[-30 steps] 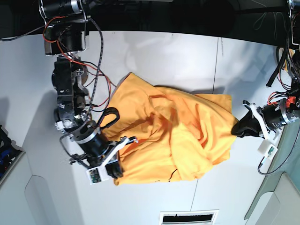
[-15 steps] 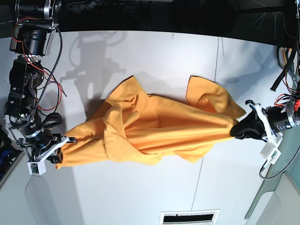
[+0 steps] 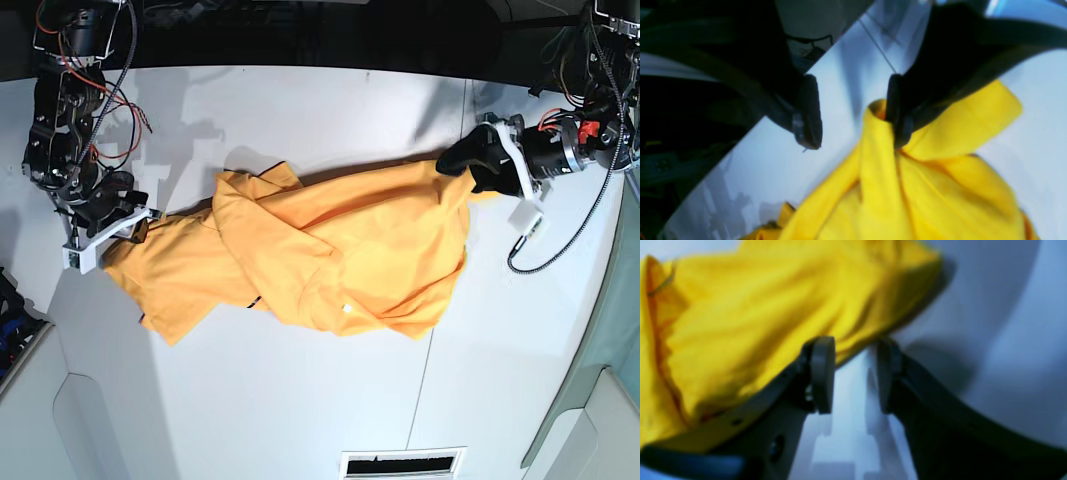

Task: Layout the t-shirt on the table in an organized manner, then fold the t-shirt properly
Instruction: 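Lower the shirt and regrasp its fabric with the right gripper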

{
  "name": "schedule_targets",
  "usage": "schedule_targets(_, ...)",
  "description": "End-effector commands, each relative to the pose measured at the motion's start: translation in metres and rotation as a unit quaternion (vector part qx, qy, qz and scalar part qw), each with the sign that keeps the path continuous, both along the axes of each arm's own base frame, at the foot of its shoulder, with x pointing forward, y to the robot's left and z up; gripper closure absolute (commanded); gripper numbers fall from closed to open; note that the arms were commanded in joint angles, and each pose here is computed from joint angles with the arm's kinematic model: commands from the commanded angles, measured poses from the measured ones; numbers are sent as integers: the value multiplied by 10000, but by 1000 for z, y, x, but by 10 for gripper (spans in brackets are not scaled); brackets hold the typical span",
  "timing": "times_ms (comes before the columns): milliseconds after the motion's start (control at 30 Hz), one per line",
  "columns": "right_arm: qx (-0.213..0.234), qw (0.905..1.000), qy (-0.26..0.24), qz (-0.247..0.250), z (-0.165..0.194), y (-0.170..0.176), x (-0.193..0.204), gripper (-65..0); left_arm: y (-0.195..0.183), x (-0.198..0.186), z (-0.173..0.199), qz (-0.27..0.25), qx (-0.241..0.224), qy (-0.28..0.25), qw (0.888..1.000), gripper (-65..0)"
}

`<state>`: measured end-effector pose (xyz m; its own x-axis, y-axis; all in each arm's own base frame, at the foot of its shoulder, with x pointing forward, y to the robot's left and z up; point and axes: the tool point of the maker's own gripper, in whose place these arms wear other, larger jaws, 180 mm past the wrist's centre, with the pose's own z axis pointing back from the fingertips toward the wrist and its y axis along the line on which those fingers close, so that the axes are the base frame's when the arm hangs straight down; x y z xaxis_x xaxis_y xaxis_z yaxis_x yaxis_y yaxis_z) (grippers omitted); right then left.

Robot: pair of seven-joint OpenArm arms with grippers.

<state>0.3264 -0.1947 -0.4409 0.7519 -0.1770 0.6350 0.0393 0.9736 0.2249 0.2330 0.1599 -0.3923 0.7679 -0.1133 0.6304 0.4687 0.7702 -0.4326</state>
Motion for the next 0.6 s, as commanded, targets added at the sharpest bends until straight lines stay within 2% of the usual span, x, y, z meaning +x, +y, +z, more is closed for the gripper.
schedule_targets(0,91,9994,-319,84,15,4,13,-215,2,12,15,16,-119,-265,9996,-333)
schedule_targets(133,594,9948,-673,483,31,35,18,-215,-3,14,25,11,-306,-345,9989,-333)
schedule_targets(267,1080,9806,-1259,1045,64,77,32,-218,-9,20,39,-117,-275,-588,9978,-333)
schedule_targets(300,1116,9781,-1311,1169,68,88,36,-237,-10,22,41,-131,-278,-633,9975,-333)
schedule_targets(367,1063,9730,-1349,1541,72,113,40,-311,-10,22,42,-131,-280,-642,9975,-333)
schedule_targets(433,811,9666,-1348,2021,72,140,40,-385,-10,21,41,-131,-287,-626,9975,-333)
schedule_targets(467,651,9619,-1369,2273,71,152,39,-407,-10,21,41,-132,-284,-625,9976,-333)
schedule_targets(567,144,9445,-1375,2979,67,187,35,-413,-10,22,41,-132,-270,-635,9975,-333)
